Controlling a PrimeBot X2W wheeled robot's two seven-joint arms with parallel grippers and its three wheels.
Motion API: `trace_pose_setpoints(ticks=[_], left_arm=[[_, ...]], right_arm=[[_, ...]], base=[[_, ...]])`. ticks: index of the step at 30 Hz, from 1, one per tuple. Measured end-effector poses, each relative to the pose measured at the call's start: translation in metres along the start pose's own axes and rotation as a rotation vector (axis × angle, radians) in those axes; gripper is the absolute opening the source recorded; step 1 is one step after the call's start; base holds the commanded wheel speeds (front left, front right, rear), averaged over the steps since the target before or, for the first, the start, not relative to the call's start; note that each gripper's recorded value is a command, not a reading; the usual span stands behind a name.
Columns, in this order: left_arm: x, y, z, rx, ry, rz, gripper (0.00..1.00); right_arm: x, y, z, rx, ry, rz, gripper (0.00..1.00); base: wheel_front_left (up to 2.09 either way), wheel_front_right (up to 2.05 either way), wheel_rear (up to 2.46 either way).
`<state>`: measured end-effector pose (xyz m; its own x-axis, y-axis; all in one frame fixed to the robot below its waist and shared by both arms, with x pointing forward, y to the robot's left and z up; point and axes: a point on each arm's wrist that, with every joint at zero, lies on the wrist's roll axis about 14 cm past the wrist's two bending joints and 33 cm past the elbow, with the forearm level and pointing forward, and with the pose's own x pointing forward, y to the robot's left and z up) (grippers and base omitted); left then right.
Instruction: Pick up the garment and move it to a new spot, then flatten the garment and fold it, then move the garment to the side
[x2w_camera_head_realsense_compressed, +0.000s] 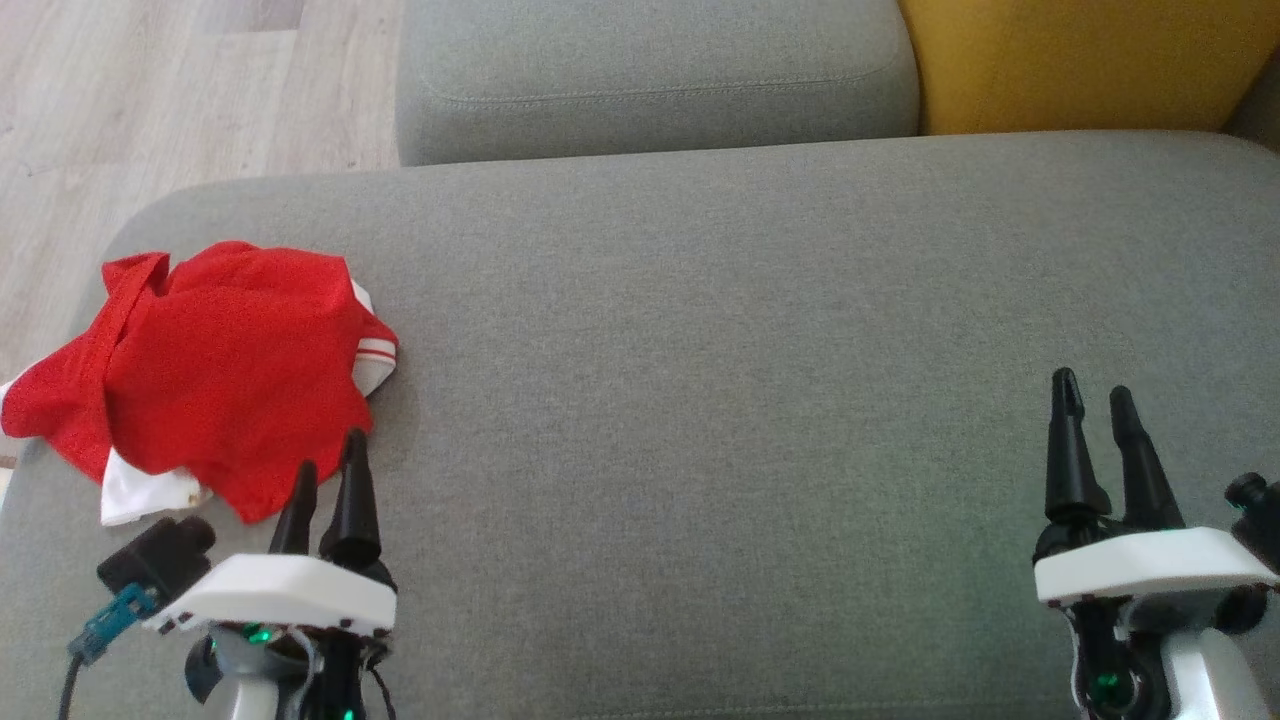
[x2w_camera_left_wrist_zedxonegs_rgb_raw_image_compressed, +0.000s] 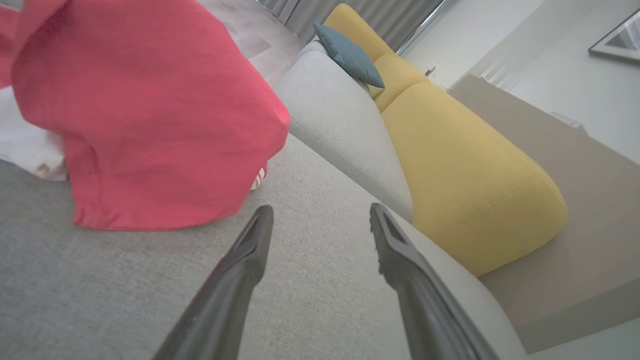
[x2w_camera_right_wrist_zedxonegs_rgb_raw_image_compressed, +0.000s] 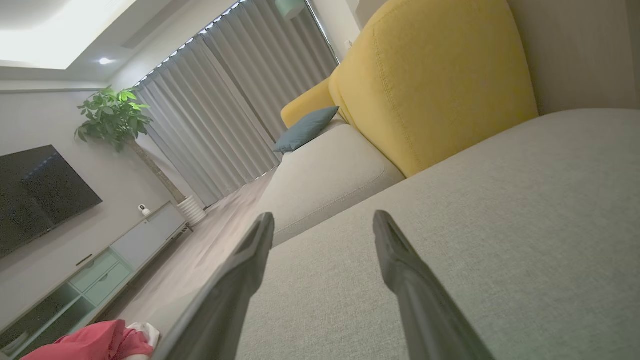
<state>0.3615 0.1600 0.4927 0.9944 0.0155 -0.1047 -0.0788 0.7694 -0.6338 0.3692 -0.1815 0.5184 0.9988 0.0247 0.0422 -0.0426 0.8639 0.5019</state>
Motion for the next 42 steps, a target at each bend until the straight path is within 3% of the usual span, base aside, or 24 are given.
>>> trace_pose_setpoints(ticks=[17,29,42], left_arm=[[-0.007,-0.012,-0.014,0.327,0.009,-0.044,1.00],[-0.010,-0.021,-0.014,0.489,-0.035,-0.064,1.00],[-0.014,-0.046,-0.003,0.651,-0.141,-0.136,1.00]], right_arm=[[0.000,0.013,-0.005,-0.237,0.000,0.055,1.00],[-0.001,0.015,-0.013,-0.417,0.017,0.080,1.00],[-0.001,0.027,-0.012,-0.489,-0.015,0.128,1.00]], base=[[0.00,0.00,0.00],[0.00,0.00,0.00],[0.00,0.00,0.00]])
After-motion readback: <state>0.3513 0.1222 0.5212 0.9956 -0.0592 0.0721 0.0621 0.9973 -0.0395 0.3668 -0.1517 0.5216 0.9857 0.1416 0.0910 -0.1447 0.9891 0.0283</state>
